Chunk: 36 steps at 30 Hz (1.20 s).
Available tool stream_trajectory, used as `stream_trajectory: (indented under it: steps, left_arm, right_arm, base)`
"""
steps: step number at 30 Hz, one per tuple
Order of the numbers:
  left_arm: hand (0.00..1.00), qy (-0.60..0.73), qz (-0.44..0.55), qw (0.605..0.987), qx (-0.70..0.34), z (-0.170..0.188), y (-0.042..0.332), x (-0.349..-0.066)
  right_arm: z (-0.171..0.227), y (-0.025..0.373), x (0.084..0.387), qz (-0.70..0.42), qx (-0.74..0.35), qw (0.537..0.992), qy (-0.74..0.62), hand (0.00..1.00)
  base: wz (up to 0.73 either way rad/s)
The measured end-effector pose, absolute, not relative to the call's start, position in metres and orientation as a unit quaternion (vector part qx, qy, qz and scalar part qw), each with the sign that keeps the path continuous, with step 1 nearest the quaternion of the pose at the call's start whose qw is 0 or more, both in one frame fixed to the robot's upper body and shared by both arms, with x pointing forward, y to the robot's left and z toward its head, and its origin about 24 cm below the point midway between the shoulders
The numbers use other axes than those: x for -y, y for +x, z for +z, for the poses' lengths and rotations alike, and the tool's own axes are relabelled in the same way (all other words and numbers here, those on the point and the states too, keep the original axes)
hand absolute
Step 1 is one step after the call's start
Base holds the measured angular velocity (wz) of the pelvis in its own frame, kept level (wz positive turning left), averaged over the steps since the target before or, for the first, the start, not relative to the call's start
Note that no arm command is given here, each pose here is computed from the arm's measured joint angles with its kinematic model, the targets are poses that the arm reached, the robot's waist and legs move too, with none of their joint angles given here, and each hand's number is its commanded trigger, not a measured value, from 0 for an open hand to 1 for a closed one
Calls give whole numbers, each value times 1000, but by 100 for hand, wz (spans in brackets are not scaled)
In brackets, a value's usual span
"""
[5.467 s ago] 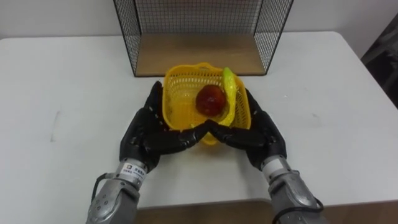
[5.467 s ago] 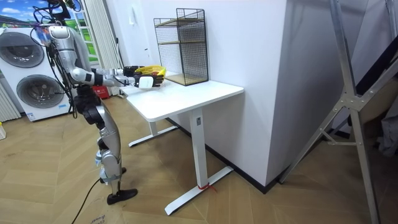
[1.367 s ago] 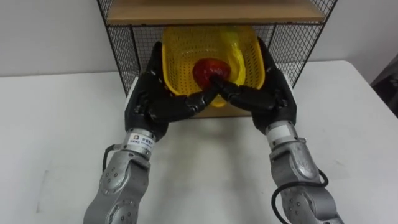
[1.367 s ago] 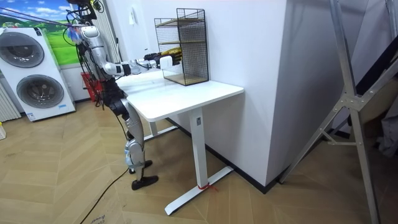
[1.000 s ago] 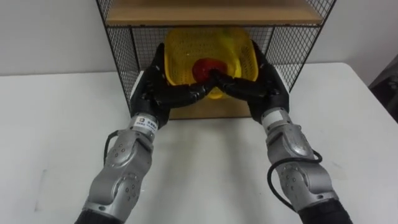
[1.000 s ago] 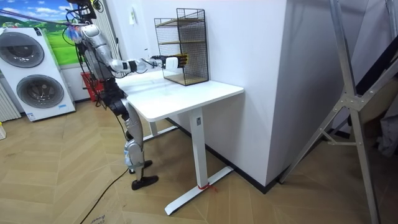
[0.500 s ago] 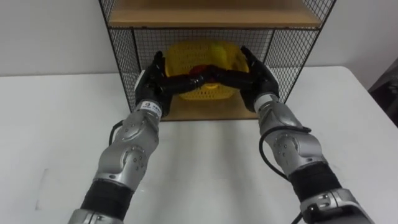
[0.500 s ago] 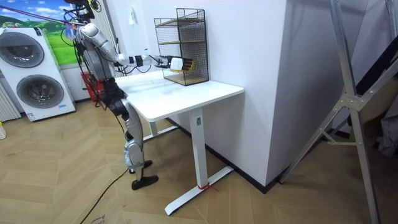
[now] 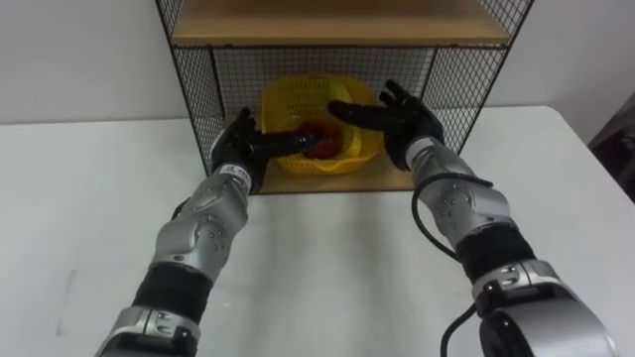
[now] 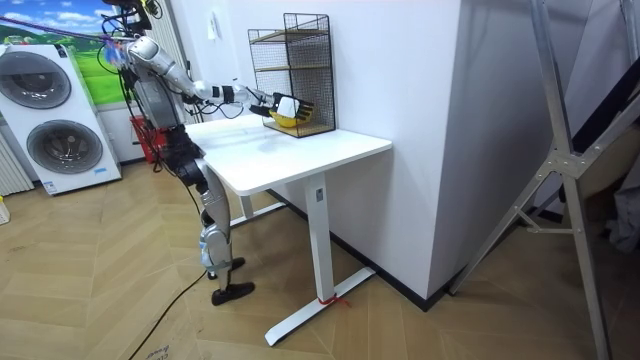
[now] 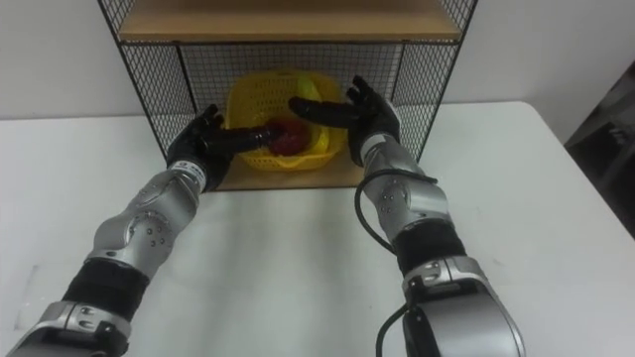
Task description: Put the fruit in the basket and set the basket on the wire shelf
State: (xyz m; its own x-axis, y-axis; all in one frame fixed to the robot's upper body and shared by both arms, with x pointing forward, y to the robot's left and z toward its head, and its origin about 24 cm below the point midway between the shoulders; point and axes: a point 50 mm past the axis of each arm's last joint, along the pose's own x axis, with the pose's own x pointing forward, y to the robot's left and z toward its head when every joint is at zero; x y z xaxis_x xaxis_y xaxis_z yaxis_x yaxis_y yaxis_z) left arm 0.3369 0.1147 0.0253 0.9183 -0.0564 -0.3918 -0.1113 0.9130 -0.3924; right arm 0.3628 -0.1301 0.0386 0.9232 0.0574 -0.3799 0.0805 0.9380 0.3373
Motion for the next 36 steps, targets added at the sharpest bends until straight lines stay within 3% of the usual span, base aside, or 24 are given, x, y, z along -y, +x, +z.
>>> stream_trajectory:
  steps: [15,25,30,36]
  left_arm:
    - [0,-166,22,964,-206,21,338,-137]
    - [0,-130,-4,988,-84,58,312,-149]
    - [0,-91,-7,993,-68,56,291,-153]
    - [0,-95,-35,992,-78,43,270,-153]
  right_arm:
    - [46,363,132,32,-171,973,154,0]
    - [43,309,169,4,-98,994,50,0]
    - [55,300,169,6,-57,998,6,0]
    - [40,271,176,-4,-69,998,-10,0]
  base:
    - [0]
    - [-4]
    - [-2]
    - [1]
